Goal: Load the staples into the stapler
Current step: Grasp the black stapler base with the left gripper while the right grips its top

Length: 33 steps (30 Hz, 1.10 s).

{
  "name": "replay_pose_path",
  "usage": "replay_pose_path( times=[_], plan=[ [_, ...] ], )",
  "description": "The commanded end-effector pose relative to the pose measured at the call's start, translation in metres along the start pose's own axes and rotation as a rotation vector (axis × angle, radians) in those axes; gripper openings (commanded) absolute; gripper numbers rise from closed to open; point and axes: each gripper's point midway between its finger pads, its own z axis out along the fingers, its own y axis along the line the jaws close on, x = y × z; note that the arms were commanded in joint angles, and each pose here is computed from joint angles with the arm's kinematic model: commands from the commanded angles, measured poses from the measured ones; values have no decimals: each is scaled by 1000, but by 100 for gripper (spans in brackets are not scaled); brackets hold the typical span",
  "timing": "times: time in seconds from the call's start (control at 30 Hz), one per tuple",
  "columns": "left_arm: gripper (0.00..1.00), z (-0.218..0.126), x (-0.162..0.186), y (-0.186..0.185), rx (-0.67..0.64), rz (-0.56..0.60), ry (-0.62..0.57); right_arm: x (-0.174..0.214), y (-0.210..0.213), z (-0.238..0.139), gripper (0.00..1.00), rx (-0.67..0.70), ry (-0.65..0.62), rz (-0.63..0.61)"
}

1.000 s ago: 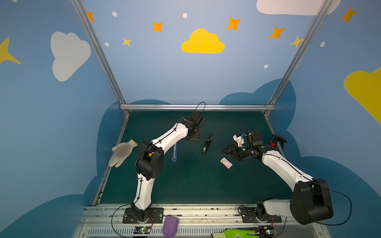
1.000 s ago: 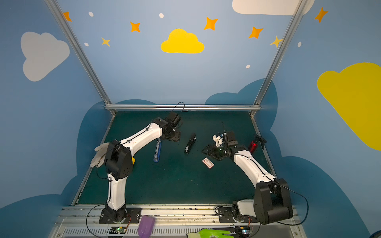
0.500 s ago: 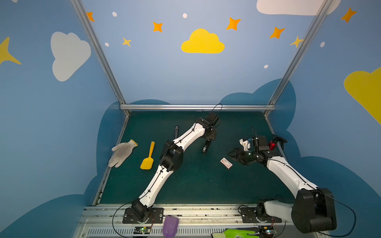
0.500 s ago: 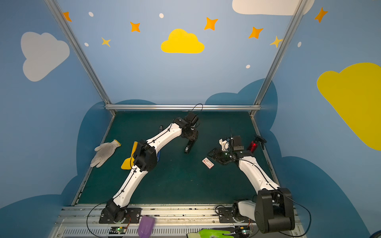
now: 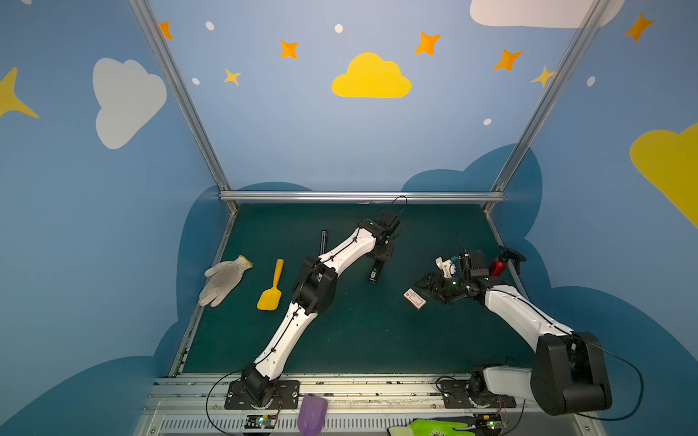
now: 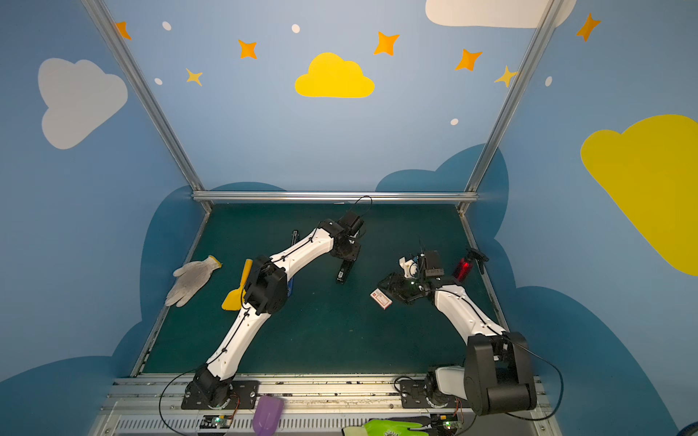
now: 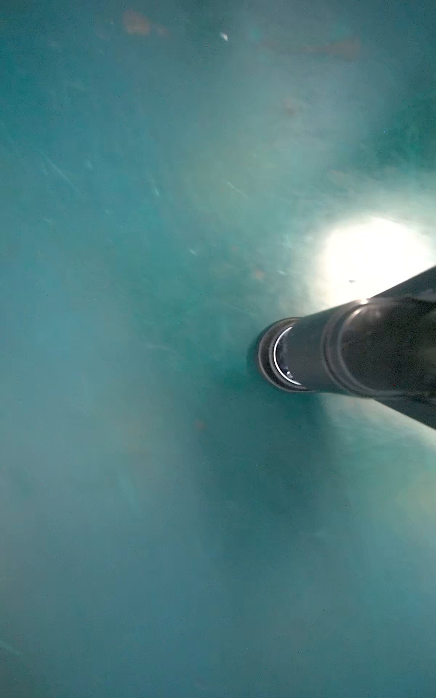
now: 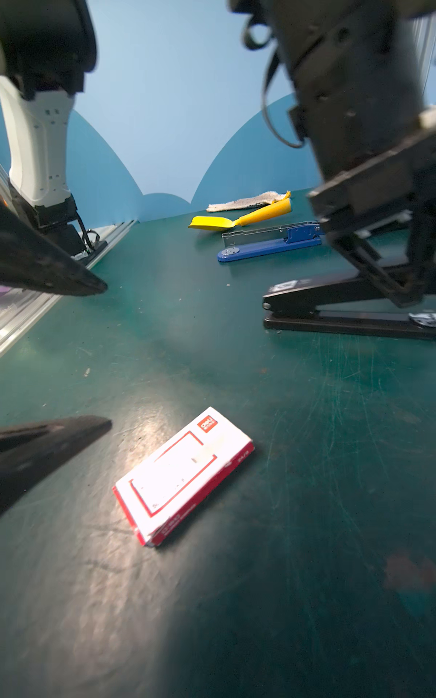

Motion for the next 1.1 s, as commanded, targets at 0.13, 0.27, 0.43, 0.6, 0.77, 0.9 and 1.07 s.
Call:
replay_pose_path(
  times=[0.13,0.27,0.43,0.6,0.77,0.9,1.07],
  plan=[
    [7,-41,38,22,-67,38,-5,-24,17,26,50,-83,22,-7],
    [5,-53,55,29,-67,27,-23,-30,28,52,48,-96,69,-30],
    [4,-65,67,32,-62,11,-53,-34,44,90,48,-135,144,-32],
    [4,-81,68,29,-25,-6,-107,-32,61,120,41,-184,208,-45],
    [4,-96,67,23,22,-14,-145,-29,69,143,39,-244,259,-28],
    [4,-101,68,21,40,-12,-157,-31,76,152,46,-310,268,-8],
    [4,-100,69,20,48,-15,-154,-33,79,162,42,-364,283,16]
  ],
)
